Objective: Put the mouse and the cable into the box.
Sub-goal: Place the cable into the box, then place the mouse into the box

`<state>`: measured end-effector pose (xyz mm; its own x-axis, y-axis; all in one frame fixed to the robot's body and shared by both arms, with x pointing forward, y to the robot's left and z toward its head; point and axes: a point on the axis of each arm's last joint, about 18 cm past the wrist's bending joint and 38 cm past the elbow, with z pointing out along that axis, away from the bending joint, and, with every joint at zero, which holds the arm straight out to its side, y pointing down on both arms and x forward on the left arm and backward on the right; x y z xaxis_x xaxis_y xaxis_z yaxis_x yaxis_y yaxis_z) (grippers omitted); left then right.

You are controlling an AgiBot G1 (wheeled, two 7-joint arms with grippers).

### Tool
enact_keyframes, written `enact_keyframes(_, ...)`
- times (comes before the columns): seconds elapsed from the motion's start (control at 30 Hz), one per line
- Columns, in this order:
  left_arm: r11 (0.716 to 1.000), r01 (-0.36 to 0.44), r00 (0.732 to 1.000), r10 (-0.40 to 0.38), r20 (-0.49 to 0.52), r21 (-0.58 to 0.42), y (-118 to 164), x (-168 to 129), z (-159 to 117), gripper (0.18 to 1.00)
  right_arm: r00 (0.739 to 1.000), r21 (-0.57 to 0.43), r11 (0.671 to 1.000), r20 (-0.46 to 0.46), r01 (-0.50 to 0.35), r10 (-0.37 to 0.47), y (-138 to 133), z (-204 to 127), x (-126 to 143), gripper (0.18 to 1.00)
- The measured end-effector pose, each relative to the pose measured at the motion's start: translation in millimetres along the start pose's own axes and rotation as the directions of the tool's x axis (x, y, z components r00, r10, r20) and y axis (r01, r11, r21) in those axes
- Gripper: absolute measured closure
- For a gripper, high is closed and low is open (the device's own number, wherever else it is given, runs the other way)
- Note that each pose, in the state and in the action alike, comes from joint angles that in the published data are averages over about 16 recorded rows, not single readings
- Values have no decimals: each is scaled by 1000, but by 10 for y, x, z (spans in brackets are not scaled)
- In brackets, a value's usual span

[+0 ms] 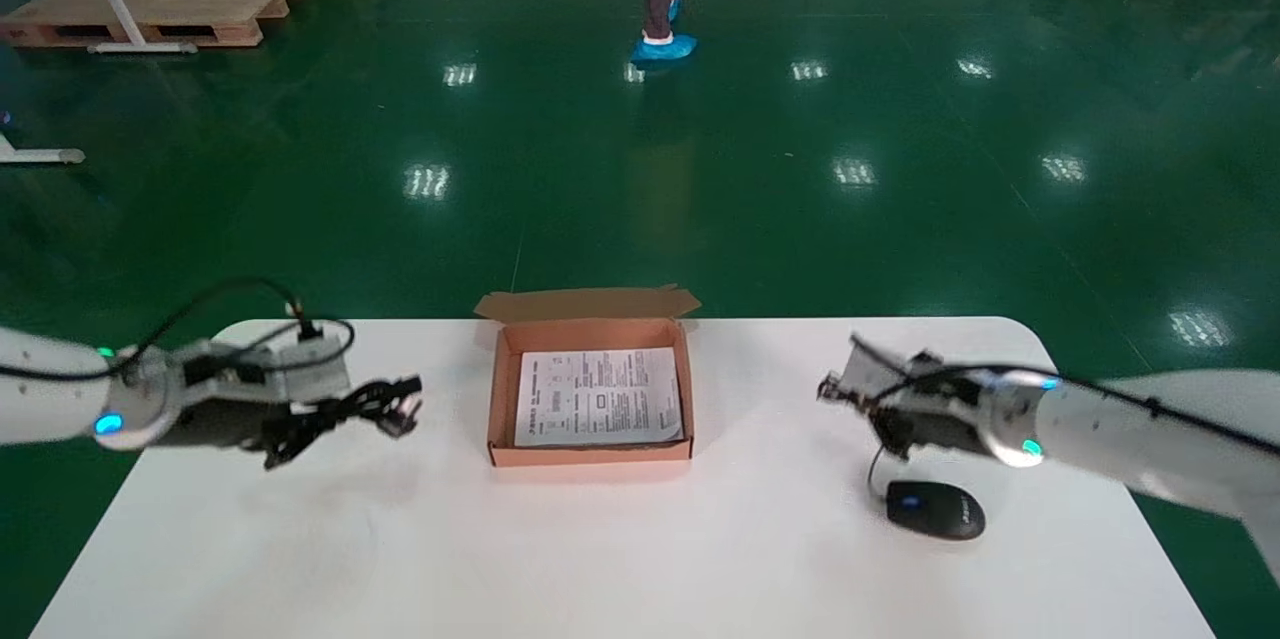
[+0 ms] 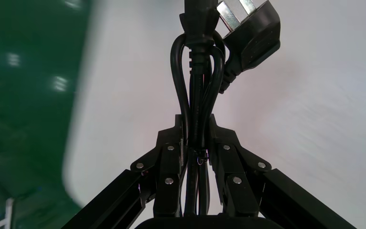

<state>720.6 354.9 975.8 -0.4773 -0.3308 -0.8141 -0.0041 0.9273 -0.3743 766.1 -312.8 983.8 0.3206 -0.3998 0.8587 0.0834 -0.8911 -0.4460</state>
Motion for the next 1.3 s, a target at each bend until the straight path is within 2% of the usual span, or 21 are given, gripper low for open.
enact_keyframes(0.13,994,26,998,-32,53,104,-352,-238,-48,912,986,25,999,-165,-28,31,-175,-217,655,951)
enact_keyframes(0.27,979,17,997,-32,73,202,-783,-325,20,913,950,80,996,-304,-44,67,-455,-476,1225,952)
enact_keyframes(0.37,966,4,998,-22,66,257,-1088,-278,137,913,921,126,991,-378,-48,92,-670,-664,1546,952)
enact_keyframes(0.47,957,-3,998,-13,56,290,-1310,-198,251,913,900,161,986,-422,-49,114,-827,-801,1748,952)
enact_keyframes(0.63,950,-2,999,-10,36,313,-1489,-80,372,913,884,191,980,-449,-49,132,-964,-906,1889,952)
enact_keyframes(0.87,952,-23,999,9,45,306,-1493,-70,387,914,887,188,981,-443,-51,131,-947,-887,1866,952)
enact_keyframes(1.0,951,-105,993,83,87,292,-1527,-44,432,914,890,182,982,-437,-52,128,-918,-861,1834,952)
enact_keyframes(1.1,940,-193,978,162,130,281,-1589,4,487,914,892,179,983,-435,-52,126,-905,-851,1821,952)
enact_keyframes(1.3,891,-378,919,328,217,253,-1754,179,640,915,891,179,983,-436,-52,126,-904,-853,1823,952)
